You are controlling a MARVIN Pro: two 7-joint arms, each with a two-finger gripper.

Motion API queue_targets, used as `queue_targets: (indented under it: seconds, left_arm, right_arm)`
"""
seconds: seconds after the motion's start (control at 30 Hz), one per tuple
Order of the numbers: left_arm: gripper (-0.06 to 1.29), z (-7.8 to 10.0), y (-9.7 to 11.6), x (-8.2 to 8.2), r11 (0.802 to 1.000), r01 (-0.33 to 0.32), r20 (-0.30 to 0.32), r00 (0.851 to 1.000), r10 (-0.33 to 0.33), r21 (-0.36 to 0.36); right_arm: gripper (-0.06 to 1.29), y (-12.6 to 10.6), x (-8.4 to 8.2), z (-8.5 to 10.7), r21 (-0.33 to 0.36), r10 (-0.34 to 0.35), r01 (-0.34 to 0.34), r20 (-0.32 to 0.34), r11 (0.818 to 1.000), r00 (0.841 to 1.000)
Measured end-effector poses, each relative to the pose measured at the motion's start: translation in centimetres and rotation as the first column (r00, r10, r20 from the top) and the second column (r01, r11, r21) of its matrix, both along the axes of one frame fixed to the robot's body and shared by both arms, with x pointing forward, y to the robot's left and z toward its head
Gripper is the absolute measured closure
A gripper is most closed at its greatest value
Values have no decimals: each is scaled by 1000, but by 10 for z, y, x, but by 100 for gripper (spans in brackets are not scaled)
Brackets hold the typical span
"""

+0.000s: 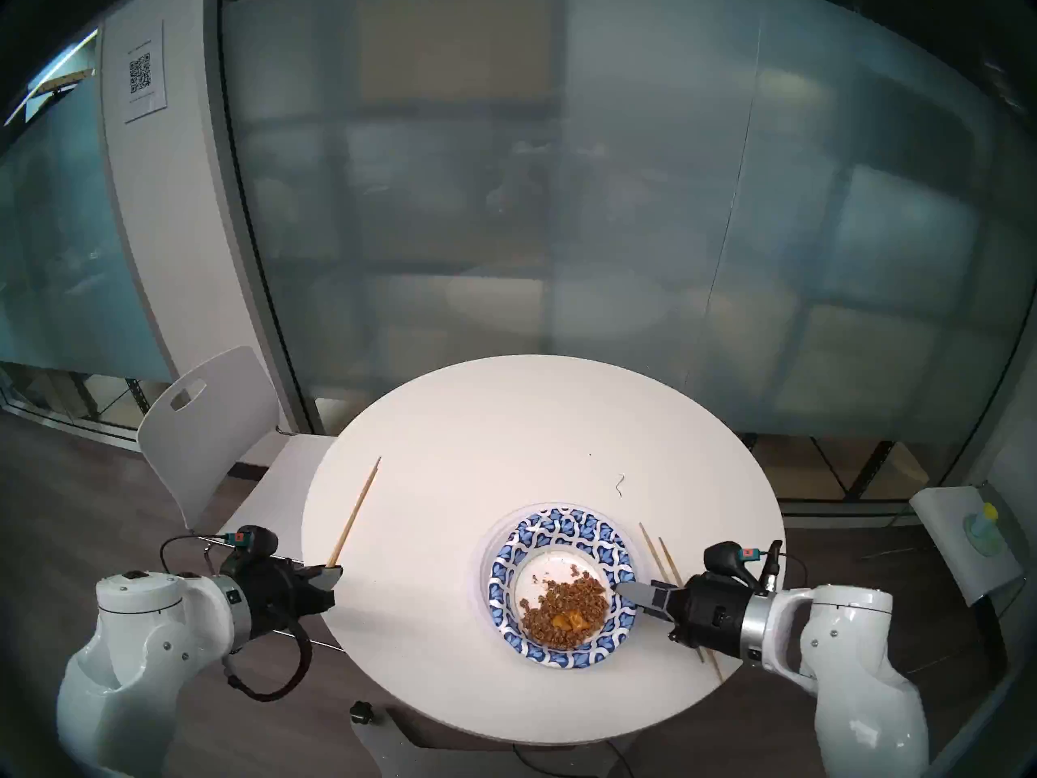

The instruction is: Stack the plates into one stack

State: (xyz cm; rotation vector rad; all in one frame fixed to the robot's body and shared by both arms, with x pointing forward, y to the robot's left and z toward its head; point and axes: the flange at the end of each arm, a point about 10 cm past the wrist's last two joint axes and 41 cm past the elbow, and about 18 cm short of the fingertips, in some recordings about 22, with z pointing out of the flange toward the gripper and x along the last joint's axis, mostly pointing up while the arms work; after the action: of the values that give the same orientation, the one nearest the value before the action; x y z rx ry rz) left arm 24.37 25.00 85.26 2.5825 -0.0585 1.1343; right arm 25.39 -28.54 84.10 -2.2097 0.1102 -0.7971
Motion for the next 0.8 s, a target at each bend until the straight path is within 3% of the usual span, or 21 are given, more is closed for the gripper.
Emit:
queue_targets:
  seconds: [0.8]
  left_arm:
    - [117, 1, -7, 6, 1000, -10, 10, 1000, 10, 4]
  right_arm:
    - [125, -22, 43, 1, 37, -6, 6, -8, 999, 1000]
